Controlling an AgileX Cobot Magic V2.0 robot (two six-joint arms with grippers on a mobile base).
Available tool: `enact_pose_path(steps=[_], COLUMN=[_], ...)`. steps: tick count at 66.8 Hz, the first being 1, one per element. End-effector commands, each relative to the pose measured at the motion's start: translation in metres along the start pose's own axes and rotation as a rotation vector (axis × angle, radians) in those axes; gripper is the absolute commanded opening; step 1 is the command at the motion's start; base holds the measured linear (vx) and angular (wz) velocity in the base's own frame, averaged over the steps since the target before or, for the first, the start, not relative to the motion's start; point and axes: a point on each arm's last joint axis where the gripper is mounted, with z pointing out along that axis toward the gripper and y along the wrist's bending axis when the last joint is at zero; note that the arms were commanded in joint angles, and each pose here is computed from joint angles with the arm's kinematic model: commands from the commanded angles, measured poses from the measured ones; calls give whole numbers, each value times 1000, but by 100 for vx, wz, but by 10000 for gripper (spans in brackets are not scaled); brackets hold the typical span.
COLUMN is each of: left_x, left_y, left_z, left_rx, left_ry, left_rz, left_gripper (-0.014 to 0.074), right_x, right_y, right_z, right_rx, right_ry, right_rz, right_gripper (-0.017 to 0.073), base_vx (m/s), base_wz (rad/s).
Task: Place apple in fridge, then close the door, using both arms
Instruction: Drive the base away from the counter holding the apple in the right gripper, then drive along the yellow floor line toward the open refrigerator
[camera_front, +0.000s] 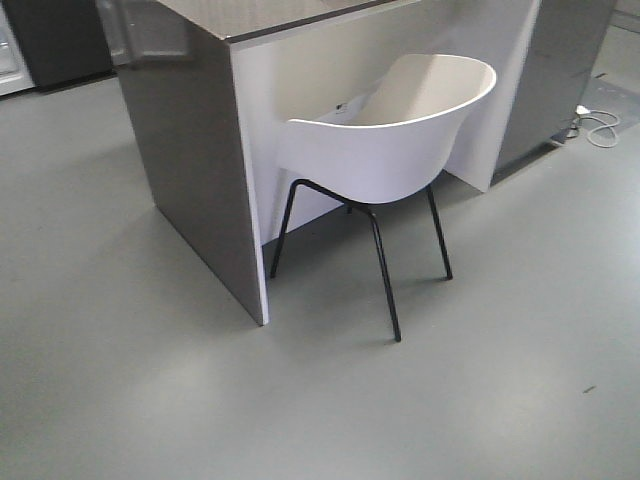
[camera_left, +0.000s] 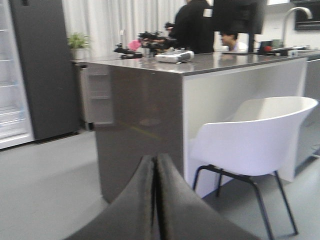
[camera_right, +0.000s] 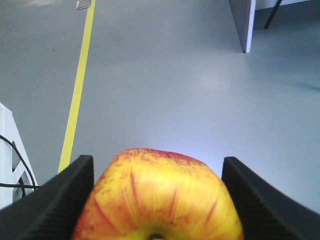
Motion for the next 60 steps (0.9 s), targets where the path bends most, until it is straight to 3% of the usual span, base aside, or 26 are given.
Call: enact_pose_path(steps=[1,60], left_x=[-14,-14], left_y=[0,0], left_z=[-2,-2], left_rx=[-1,-1], left_ry=[-111,-111], left_rz=[-9,-9], left_gripper=[-6,-6], right_x=[-11,-11], right_y=[3,3], right_z=[-4,-4], right_rx=[-14,-14], right_ry=[-76,-76], right_rz=[-2,-2], right_gripper=[122,122], base_vx=[-4,-1], base_wz=[50,44])
